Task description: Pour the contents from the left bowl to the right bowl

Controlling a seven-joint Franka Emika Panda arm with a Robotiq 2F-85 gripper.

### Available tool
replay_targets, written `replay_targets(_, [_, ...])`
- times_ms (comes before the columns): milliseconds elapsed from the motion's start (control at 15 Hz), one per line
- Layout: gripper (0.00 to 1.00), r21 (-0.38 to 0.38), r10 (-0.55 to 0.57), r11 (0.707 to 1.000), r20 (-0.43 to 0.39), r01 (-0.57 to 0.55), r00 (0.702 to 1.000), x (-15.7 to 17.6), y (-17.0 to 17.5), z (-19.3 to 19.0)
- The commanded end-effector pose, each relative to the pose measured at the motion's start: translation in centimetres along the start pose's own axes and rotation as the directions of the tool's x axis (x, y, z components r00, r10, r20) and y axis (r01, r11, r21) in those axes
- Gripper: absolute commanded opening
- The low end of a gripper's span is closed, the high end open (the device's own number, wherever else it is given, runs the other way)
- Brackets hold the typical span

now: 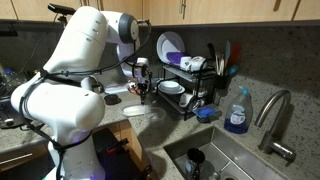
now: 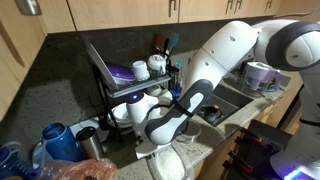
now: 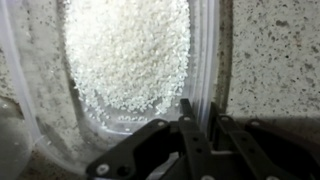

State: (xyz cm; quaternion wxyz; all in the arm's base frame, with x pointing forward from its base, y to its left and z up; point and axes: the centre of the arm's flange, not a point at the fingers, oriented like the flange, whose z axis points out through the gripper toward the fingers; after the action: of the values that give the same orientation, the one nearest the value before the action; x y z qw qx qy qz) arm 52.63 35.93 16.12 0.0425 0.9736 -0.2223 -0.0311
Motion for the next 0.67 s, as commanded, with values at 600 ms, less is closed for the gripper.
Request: replay_targets(600, [0.02,0.007,-0.002,1.000,0.000,0.002,1.000,-1.6,0.4,-2.6])
